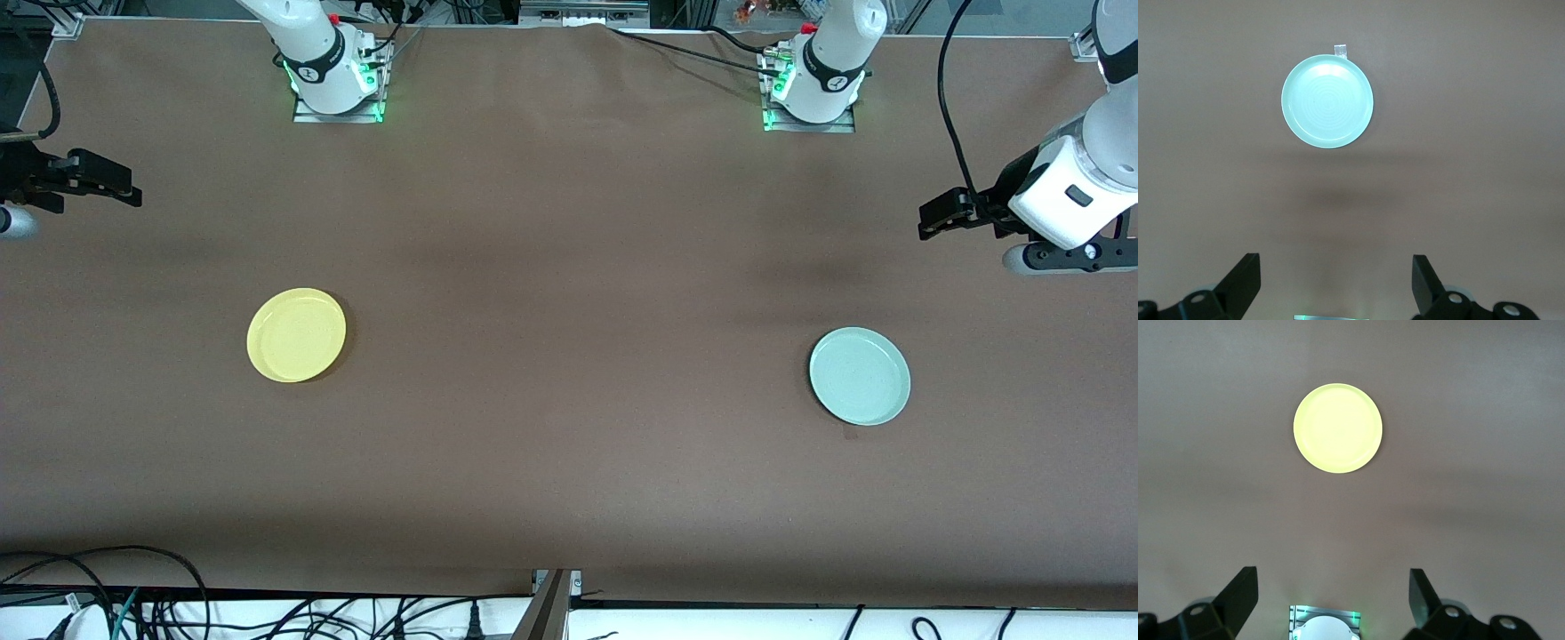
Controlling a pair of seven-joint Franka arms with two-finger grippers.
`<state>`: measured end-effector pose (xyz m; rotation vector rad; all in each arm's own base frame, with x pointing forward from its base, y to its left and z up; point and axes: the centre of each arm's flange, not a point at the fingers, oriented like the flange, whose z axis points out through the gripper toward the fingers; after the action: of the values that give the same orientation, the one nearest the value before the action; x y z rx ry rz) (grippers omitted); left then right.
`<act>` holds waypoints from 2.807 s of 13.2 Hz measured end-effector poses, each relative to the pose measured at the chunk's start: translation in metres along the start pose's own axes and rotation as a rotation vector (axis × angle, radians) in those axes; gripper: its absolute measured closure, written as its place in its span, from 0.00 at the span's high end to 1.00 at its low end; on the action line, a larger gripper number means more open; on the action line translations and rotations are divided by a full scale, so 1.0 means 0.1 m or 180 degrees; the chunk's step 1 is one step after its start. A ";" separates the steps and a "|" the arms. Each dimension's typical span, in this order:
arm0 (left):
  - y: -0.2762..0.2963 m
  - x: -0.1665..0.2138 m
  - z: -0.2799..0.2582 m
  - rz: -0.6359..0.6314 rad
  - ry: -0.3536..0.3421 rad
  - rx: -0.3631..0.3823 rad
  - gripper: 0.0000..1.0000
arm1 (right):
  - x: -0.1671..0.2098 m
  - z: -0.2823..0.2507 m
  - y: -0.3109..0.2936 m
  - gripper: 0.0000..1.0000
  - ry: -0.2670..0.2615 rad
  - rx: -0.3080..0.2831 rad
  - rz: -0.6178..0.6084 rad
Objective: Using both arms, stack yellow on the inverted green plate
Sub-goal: 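Reach the left gripper down to the green plate's rim, then grasp the green plate rim with the left gripper and lift it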
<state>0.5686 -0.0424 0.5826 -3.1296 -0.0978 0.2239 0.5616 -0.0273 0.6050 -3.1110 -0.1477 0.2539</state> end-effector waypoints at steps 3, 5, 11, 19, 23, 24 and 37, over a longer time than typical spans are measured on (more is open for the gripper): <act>0.01 0.10 0.10 -0.0002 -0.0033 0.0004 1.00 | 0.00 0.00 0.00 1.00 0.0000 0.0000 0.0001; 0.00 0.22 0.19 -0.0014 -0.0072 0.0009 1.00 | 0.00 0.00 0.00 1.00 0.0000 0.0000 0.0001; -0.12 0.46 0.50 -0.0089 -0.0239 0.0020 1.00 | 0.00 0.00 0.00 1.00 -0.0002 0.0000 0.0001; -0.42 0.85 1.11 -0.0185 -0.0340 0.0342 1.00 | 0.00 0.01 0.00 1.00 -0.0003 0.0000 0.0002; -0.78 1.31 2.06 -0.0292 -0.0080 0.0283 1.00 | 0.00 0.01 0.00 1.00 -0.0004 0.0000 0.0002; -0.85 1.38 2.32 -0.0310 -0.0041 0.0267 1.00 | 0.00 0.01 0.00 1.00 -0.0005 0.0001 0.0002; -1.43 1.31 3.99 -0.0341 0.0186 0.0133 1.00 | 0.13 0.20 0.06 1.00 -0.0122 0.0003 0.0029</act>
<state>0.6326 0.1076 0.1698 -3.0744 -0.2561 0.1319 0.5718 -0.0318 0.5826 -3.1076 -0.1341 0.3136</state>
